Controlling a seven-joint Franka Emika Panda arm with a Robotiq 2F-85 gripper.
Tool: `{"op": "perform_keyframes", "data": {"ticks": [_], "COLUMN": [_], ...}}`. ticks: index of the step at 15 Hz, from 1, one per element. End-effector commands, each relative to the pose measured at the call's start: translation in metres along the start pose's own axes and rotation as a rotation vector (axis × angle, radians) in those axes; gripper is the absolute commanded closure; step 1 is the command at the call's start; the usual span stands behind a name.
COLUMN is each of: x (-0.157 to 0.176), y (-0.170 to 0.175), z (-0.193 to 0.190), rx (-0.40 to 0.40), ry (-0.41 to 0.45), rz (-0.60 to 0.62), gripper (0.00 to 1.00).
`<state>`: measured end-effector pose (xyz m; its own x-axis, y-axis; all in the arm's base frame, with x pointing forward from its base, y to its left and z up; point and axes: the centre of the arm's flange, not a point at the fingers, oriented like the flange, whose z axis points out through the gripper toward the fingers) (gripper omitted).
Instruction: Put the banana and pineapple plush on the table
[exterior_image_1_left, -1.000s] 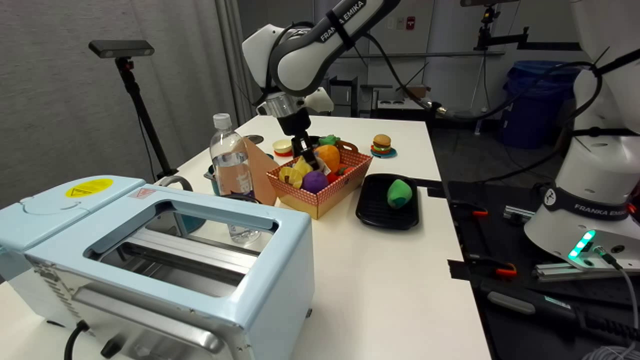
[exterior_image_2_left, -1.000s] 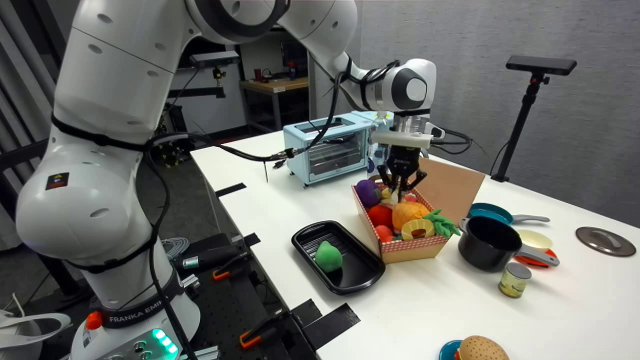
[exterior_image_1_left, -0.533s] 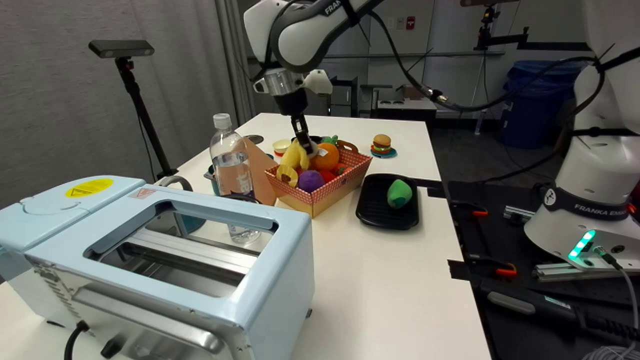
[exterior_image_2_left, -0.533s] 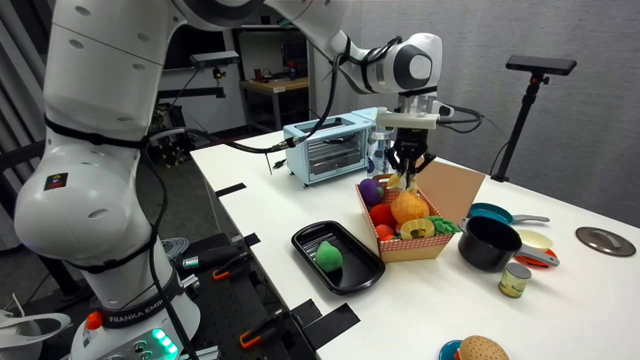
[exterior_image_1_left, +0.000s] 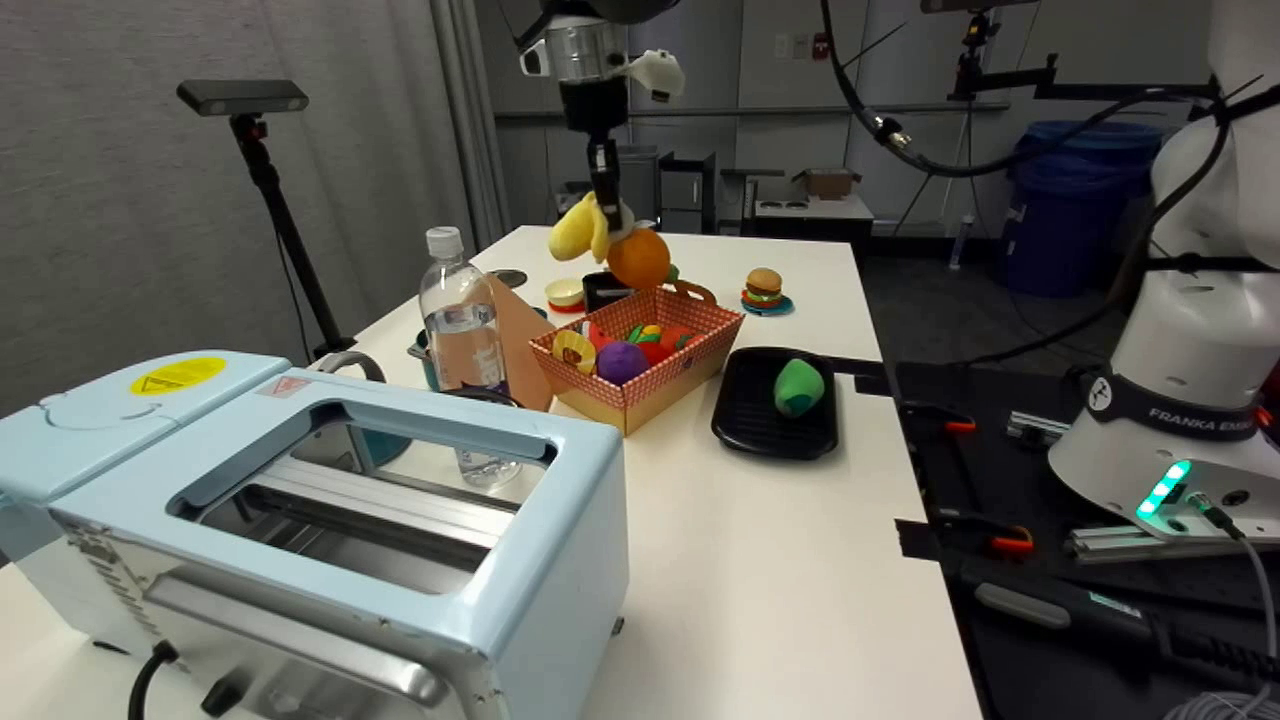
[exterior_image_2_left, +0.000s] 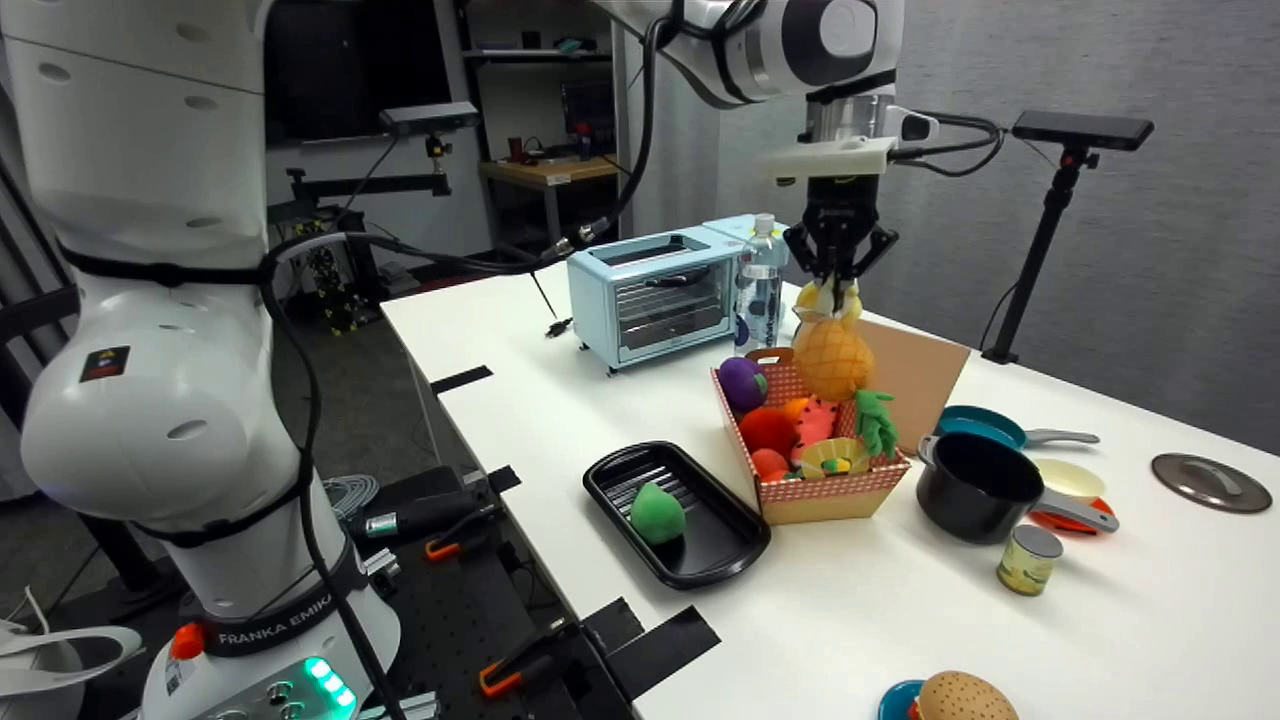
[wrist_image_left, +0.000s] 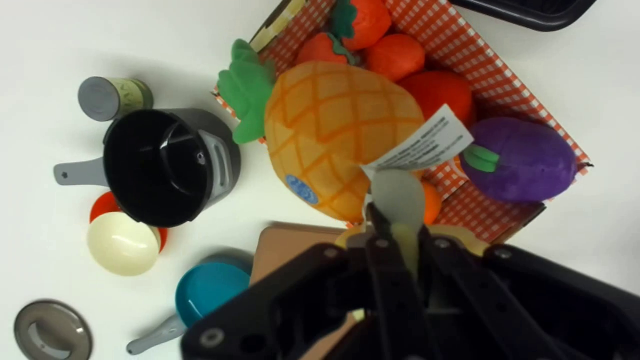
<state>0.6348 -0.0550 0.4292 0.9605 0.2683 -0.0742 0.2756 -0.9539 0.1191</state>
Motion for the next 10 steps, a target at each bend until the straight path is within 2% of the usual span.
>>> {"op": "perform_keyframes", "data": {"ticks": [1,10], "x": [-0.029,-0.057], "y": [0.016,0.069], "z": [-0.014,-0.037], "rx": [0.027,0.075], "ry": [0.054,0.132], "rz": [0.09,0.311], "gripper": [0.98,0.98]}}
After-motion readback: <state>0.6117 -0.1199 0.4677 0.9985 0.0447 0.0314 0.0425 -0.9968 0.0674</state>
